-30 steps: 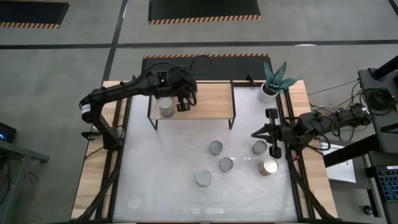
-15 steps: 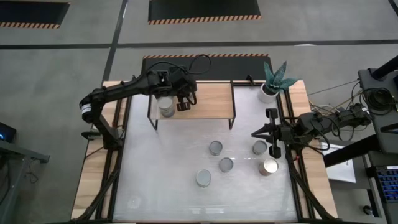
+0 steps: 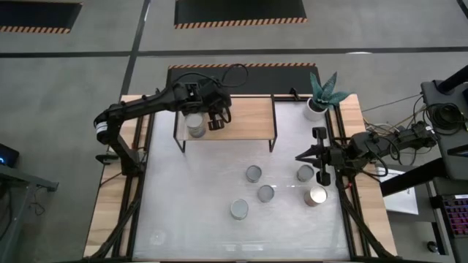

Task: Pick and place cans onto a shelf
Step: Put the large canned peas on the shelf

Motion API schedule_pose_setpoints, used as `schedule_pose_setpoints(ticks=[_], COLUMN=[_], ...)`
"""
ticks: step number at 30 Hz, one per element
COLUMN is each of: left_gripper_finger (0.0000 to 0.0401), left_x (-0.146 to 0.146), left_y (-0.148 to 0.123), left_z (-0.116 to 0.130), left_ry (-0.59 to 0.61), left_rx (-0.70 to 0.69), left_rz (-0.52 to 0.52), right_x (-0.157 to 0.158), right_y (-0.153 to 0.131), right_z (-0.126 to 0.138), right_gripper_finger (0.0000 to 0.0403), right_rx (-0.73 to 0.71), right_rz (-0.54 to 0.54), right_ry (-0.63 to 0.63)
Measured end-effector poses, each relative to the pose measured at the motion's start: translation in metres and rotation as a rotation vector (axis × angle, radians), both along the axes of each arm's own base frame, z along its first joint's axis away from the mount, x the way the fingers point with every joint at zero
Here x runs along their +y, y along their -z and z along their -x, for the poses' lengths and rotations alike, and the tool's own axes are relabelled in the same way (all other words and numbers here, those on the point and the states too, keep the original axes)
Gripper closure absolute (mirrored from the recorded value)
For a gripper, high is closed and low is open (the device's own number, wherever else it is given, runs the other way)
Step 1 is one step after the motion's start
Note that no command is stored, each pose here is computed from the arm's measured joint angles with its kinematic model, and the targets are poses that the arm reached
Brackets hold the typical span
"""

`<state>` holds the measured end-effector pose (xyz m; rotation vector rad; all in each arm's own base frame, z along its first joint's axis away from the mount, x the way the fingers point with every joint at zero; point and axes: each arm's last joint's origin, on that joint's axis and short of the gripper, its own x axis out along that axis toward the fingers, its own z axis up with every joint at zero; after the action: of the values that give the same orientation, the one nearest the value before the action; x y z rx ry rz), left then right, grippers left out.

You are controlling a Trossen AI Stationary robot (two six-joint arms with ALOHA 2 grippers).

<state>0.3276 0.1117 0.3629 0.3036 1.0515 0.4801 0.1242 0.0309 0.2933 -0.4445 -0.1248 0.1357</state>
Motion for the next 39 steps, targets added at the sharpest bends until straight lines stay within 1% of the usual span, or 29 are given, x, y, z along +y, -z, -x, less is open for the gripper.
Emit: schedule_pose_setpoints(ticks=[25, 39], left_gripper_finger=[0.0401, 0.0401], left_x=[0.0002, 0.0005], left_y=[0.0008, 0.0032], left_z=[0.0001, -0.0007], left_ry=[-0.013, 0.020], left_rx=[-0.006, 0.014], left_rz=[0.008, 0.022], right_x=[0.0000, -0.0001], right_y=[-0.0002, -0.0003], right_z=[0.0002, 0.0003], right_gripper_finger=[0.0394, 0.0394], right_rx=[-0.003, -0.004], right_rz=[0.008, 0.008], right_ry=[0.000, 0.001])
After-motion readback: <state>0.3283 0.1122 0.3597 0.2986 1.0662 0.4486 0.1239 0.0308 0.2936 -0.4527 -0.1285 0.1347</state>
